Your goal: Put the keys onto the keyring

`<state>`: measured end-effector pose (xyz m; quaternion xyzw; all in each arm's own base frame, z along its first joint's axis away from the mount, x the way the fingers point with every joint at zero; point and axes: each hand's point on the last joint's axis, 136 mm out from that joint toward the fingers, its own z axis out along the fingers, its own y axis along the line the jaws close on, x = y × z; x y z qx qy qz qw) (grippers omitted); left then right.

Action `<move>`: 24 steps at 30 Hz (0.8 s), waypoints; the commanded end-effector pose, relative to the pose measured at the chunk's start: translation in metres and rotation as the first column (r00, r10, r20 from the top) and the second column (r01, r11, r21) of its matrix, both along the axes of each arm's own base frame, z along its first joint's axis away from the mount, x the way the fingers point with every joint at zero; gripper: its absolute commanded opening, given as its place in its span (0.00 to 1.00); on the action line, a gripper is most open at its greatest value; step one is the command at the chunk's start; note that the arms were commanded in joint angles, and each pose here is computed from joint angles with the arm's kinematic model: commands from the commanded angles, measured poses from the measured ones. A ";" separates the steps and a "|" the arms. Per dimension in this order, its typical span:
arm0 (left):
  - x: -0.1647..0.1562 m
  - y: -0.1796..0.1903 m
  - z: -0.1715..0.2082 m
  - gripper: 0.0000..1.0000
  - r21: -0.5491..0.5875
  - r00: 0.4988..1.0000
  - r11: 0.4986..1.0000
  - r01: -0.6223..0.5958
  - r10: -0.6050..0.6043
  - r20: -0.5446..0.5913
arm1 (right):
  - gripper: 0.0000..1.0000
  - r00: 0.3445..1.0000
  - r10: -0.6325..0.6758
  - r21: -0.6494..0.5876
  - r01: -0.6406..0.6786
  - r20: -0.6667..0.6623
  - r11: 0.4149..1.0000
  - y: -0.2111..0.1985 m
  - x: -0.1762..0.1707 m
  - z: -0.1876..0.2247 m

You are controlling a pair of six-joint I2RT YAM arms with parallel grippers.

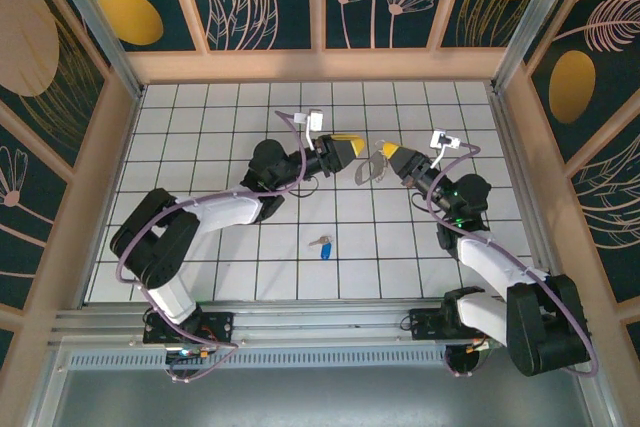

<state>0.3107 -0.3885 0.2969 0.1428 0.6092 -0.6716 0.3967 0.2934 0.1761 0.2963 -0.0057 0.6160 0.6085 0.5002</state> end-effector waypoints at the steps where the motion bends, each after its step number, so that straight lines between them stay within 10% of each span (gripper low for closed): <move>1: -0.003 -0.005 0.013 0.37 -0.066 0.999 0.997 0.031 -0.029 0.024 | 0.00 0.997 -0.007 0.046 0.003 0.076 0.999 0.001 -0.006 0.024; 24: -0.014 -0.016 0.009 0.30 -0.081 0.996 0.993 0.082 -0.080 0.028 | 0.00 0.997 0.009 0.048 -0.013 0.070 0.999 0.012 -0.002 0.023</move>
